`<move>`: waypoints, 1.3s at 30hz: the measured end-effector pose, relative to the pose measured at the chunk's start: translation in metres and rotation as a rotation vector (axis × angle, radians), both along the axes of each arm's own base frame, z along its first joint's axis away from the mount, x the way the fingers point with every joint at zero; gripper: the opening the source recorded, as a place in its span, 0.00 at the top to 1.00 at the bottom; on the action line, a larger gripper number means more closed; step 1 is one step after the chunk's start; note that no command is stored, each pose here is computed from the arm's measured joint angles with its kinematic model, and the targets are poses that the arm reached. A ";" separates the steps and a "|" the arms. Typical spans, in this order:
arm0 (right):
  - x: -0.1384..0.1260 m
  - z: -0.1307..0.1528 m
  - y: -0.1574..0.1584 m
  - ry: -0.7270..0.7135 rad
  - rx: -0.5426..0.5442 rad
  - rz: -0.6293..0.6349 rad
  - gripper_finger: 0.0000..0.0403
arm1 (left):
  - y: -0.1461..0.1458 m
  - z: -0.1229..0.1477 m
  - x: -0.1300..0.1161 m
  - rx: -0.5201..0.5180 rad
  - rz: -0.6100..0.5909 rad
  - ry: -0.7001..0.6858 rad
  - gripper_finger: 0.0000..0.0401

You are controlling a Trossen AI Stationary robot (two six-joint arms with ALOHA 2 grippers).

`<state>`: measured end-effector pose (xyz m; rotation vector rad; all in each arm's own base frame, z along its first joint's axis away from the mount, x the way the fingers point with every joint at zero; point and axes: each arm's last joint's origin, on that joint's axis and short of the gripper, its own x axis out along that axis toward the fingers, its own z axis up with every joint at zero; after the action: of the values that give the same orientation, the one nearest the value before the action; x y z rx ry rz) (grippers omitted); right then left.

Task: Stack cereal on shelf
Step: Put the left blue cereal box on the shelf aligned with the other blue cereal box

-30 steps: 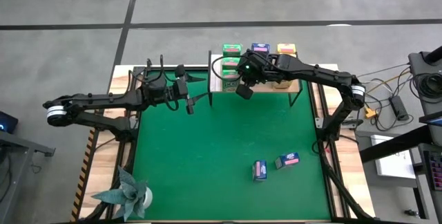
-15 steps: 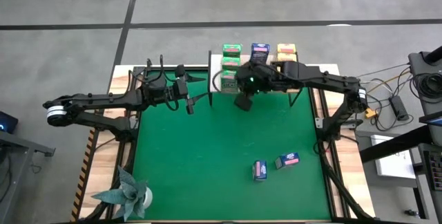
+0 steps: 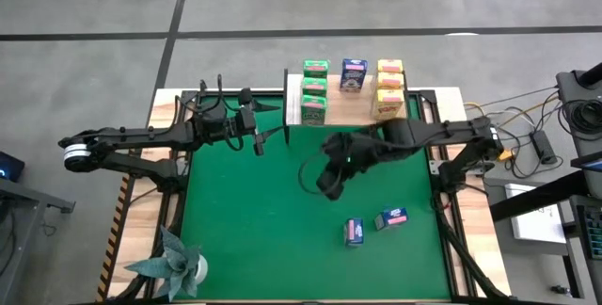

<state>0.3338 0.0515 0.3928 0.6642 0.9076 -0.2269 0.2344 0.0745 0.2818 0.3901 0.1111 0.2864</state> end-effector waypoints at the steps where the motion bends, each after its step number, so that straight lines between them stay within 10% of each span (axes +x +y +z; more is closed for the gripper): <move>1: 0.001 -0.003 0.007 0.015 0.017 0.010 0.97 | 0.000 0.000 0.000 0.000 0.000 -0.001 0.42; 7: 0.003 -0.026 0.042 0.155 0.044 0.072 0.97 | 0.000 0.001 0.000 0.015 -0.001 -0.006 0.42; 16: -0.014 -0.051 0.069 0.485 0.189 -0.224 0.97 | 0.000 0.002 0.000 0.038 -0.002 -0.015 0.42; 25: -0.023 -0.054 0.092 0.490 0.219 -0.426 0.94 | 0.000 0.003 0.000 0.056 -0.003 -0.012 0.42; 39: -0.034 -0.081 0.106 0.564 0.210 -0.575 0.44 | 0.000 0.003 0.000 0.057 -0.004 -0.012 0.42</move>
<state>0.3003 0.1575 0.3118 1.0793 1.2717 -0.8737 0.2345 0.0746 0.2845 0.4446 0.0908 0.2886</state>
